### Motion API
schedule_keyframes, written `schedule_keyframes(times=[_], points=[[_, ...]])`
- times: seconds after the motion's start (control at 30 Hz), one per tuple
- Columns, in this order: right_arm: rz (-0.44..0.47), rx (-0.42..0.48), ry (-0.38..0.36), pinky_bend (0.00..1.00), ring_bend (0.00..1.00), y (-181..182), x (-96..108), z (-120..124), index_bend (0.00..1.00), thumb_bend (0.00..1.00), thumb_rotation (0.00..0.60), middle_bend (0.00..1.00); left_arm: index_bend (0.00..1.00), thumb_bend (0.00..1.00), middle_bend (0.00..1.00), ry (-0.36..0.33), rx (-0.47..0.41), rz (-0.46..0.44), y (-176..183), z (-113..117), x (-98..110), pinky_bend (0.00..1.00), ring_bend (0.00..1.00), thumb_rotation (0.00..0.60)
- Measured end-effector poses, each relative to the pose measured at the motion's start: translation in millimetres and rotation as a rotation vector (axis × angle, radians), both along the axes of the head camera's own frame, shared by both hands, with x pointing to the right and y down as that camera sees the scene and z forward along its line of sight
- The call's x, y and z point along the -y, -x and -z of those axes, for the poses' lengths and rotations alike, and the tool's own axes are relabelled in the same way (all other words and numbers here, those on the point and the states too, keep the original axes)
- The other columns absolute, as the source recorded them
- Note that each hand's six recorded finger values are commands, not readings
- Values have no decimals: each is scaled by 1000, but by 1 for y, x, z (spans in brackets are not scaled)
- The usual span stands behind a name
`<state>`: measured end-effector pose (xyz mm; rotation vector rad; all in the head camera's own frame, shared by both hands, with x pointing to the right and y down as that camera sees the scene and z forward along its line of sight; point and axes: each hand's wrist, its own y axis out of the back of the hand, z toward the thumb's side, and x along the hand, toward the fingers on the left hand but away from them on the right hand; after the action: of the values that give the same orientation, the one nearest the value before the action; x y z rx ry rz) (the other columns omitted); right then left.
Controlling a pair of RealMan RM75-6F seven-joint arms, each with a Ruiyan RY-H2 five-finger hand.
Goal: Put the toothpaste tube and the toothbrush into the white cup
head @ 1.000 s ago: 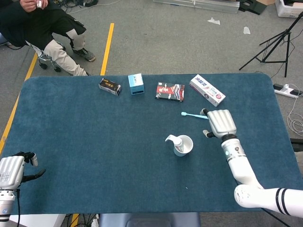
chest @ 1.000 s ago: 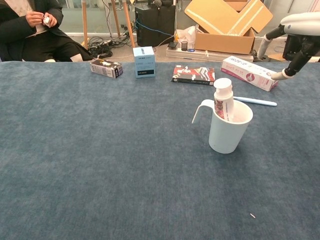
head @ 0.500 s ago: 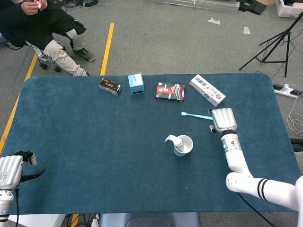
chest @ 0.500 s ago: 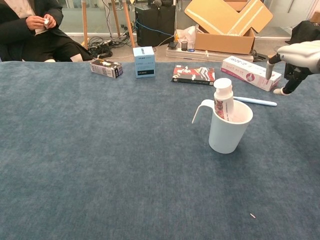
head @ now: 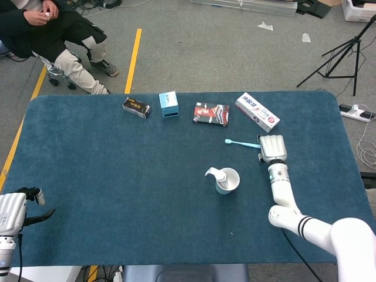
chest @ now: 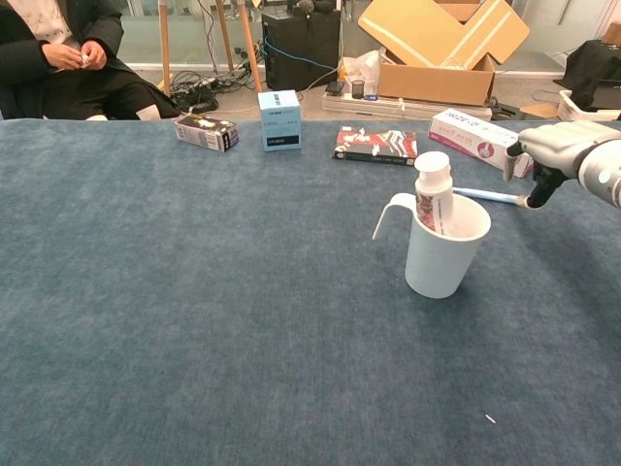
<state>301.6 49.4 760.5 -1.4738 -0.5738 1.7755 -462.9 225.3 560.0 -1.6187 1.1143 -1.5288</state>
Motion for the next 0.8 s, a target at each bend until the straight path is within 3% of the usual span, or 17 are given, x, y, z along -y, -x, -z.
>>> schedule_keyframes(times=[0.3, 0.5, 0.8], points=[[-68, 65, -1, 1000, 1000, 11, 5, -22, 389, 411, 600, 1000, 662, 43, 621, -9, -12, 9, 1, 4, 2, 632, 534, 600], [-66, 131, -5, 1000, 1000, 25, 4, -27, 374, 501, 600, 1000, 662, 43, 621, -9, -15, 12, 2, 5, 2, 632, 534, 600], [-61, 151, -13, 1000, 1000, 26, 4, -29, 374, 509, 600, 1000, 662, 43, 621, -8, -14, 9, 1, 5, 2, 632, 534, 600]])
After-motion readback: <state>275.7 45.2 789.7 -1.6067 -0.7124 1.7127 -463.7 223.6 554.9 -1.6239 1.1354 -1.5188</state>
